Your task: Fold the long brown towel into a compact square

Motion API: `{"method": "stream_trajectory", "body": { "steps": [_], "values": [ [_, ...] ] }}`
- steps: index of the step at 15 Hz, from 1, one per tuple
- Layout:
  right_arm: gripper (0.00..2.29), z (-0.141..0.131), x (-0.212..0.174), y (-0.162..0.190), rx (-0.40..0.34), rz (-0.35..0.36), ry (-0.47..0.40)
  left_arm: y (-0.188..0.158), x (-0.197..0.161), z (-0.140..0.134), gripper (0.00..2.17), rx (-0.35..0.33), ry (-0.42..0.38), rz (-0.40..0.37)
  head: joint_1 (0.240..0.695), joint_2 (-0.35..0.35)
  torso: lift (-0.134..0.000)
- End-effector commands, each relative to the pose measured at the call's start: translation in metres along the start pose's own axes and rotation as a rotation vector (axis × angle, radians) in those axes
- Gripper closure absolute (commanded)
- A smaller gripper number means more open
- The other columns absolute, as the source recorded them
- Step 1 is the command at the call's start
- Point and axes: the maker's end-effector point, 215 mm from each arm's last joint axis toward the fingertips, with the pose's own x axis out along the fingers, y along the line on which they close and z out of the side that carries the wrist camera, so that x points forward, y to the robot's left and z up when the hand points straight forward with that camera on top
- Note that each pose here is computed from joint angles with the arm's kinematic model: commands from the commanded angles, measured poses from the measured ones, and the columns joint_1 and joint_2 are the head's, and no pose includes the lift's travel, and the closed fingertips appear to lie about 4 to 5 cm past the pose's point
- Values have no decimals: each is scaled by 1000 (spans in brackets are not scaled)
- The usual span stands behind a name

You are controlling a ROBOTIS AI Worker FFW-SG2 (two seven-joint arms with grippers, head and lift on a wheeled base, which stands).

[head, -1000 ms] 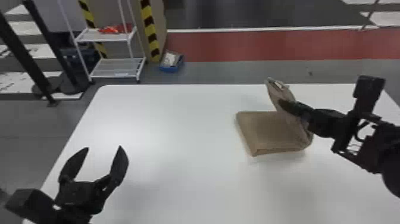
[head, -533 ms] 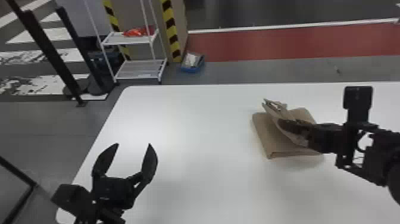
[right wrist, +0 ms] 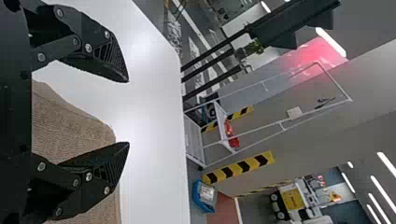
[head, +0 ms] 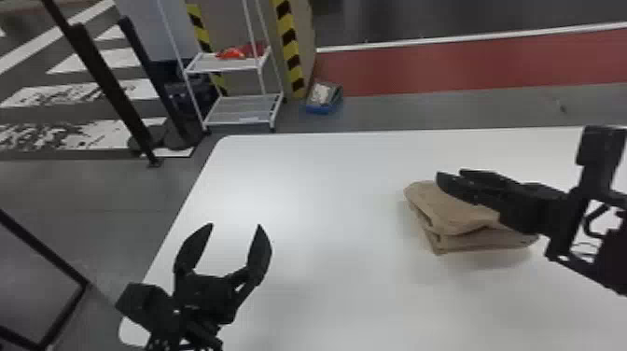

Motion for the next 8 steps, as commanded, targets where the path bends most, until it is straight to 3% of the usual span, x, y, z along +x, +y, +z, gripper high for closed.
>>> {"method": "stream_trajectory", "body": {
  "steps": [1, 3, 5, 6, 8],
  "values": [
    [431, 4, -3, -20, -21, -54, -12, -1, 0, -2, 63, -5, 3, 0, 695, 222, -123],
    [1190, -20, 3, -40, -32, -98, 58, -1, 0, -5, 63, -7, 8, -2, 695, 201, -123],
    [1757, -49, 14, -39, -50, -97, 137, -2, 1, -5, 66, -7, 7, -5, 695, 191, -123],
    [1892, -62, 20, -33, -72, -89, 178, -1, 0, -6, 66, -6, 9, -3, 695, 191, -123],
    [1953, -82, 28, -17, -100, -61, 232, 1, -2, -6, 66, -8, 8, -1, 695, 201, -123]
  ]
}}
